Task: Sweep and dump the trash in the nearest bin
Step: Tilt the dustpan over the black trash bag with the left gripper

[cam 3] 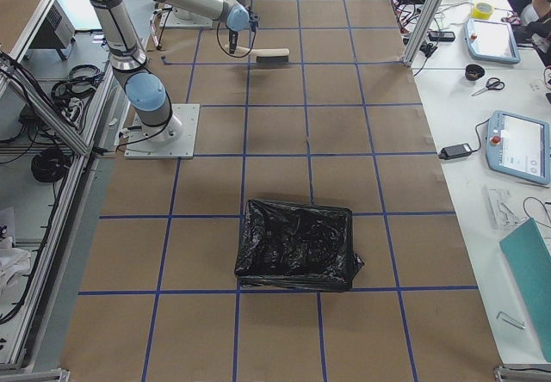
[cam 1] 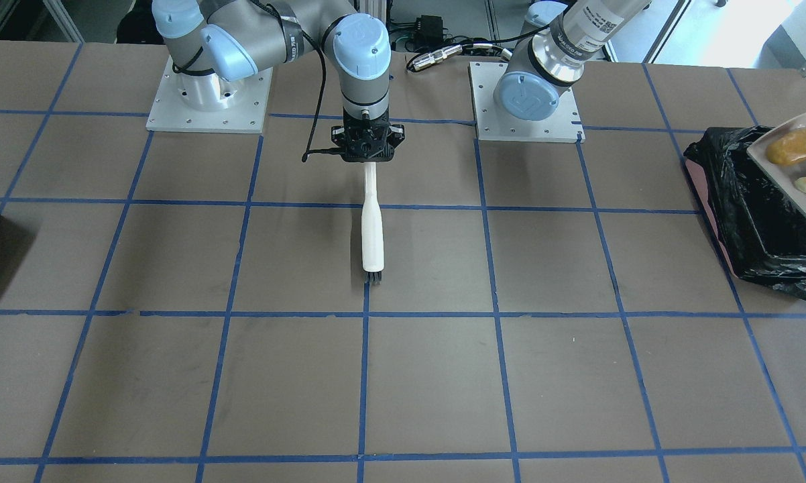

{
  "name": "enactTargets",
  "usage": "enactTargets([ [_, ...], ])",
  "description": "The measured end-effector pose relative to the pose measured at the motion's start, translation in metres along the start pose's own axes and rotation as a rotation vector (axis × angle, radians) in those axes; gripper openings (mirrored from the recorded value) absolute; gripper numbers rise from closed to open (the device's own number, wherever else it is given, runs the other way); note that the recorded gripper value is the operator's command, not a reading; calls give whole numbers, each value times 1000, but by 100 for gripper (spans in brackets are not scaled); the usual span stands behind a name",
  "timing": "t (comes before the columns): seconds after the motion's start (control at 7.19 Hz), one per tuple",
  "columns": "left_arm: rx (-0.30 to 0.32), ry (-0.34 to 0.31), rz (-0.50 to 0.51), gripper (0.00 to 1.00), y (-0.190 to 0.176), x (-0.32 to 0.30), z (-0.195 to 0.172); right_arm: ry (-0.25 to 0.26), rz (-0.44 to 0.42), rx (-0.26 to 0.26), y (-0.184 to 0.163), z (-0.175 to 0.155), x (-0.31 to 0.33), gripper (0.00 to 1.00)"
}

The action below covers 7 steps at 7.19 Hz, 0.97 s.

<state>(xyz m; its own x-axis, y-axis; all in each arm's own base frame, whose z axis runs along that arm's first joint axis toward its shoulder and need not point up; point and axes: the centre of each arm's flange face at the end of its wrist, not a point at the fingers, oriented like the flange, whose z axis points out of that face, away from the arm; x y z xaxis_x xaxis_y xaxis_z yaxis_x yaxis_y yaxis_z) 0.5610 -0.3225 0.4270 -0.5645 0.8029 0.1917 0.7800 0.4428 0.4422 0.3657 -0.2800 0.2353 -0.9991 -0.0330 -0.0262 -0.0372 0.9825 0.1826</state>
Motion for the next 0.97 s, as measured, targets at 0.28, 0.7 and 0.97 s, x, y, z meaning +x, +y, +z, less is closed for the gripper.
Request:
enactTargets([
  [0.28,-64,27,-33,0,6,15,-16,5,-3,-5,-2,3,1,4],
  [0.7,-140,72,-71,0,13,25,-22,7,-26,-5,-5,3,3,88],
  [0.97,-151,68,-71,0,12,25,-27,9,-38,-2,-7,2,4,88],
])
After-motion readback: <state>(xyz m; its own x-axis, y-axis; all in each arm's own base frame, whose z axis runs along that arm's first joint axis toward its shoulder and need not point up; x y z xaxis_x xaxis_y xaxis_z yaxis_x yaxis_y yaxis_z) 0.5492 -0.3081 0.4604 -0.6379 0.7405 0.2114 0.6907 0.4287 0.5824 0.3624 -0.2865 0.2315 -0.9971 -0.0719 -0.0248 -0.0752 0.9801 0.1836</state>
